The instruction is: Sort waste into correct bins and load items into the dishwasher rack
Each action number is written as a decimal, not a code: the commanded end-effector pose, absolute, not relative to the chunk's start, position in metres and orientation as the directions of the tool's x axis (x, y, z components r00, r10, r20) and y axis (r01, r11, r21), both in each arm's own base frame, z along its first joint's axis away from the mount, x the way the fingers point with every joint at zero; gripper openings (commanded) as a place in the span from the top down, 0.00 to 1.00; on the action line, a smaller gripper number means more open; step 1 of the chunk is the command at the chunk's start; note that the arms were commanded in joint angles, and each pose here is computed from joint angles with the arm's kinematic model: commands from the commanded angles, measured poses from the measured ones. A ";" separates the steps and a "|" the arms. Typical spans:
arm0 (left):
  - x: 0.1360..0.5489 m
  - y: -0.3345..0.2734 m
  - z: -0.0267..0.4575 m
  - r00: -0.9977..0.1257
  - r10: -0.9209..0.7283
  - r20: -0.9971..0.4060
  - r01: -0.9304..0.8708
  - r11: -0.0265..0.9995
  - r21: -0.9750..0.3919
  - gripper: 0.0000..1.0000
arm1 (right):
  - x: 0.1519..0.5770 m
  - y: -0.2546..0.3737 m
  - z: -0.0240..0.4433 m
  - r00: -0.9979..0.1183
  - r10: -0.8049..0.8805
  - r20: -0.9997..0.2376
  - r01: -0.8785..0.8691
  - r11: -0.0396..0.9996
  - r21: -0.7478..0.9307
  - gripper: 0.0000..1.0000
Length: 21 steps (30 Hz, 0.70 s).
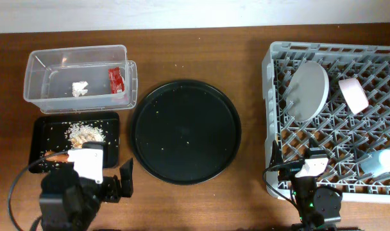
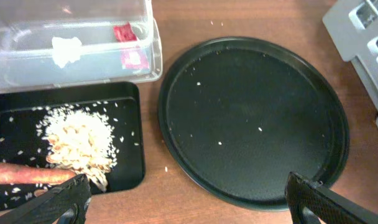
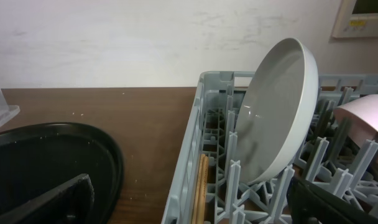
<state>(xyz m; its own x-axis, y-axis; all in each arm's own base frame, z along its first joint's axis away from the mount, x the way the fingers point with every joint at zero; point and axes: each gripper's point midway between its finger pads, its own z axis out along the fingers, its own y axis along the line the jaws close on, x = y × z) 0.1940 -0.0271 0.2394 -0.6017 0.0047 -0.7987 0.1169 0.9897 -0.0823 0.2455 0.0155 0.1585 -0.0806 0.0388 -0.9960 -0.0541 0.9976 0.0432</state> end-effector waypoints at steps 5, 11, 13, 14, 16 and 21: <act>0.194 -0.015 0.203 -0.431 0.015 -0.902 0.075 0.997 -0.019 0.01 | 0.246 0.015 0.156 -0.080 0.032 -0.996 -0.055 0.998 0.036 0.02; 0.223 -0.016 0.189 -0.160 0.002 -0.987 0.078 0.997 -0.011 0.01 | 0.246 0.015 0.156 -0.080 0.032 -0.996 -0.055 0.998 0.036 0.02; 0.233 -0.017 0.190 -0.091 -0.002 -0.996 0.078 0.997 -0.009 0.01 | 0.246 0.015 0.156 -0.080 0.032 -0.996 -0.055 0.998 0.036 0.02; 0.239 -0.017 0.194 -0.021 -0.005 -1.000 0.078 0.997 -0.006 0.01 | 0.246 0.015 0.156 -0.080 0.032 -0.996 -0.055 0.998 0.036 0.02; 0.245 -0.015 0.195 0.072 -0.010 -0.997 0.067 0.998 -0.005 0.01 | 0.246 0.015 0.156 -0.080 0.032 -0.996 -0.055 0.998 0.036 0.02; 0.246 -0.011 0.156 -0.080 -0.002 -0.997 0.041 0.999 -0.005 0.01 | 0.246 0.015 0.156 -0.080 0.032 -0.996 -0.055 0.998 0.036 0.02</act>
<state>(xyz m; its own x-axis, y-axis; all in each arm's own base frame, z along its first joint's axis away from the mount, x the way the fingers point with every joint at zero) 0.2456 -0.0121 0.1581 -0.0806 -0.0145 -0.9966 0.0473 0.9987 -0.0184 0.2455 0.0156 0.1587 -0.0779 0.0386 -0.9962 -0.0546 0.9976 0.0429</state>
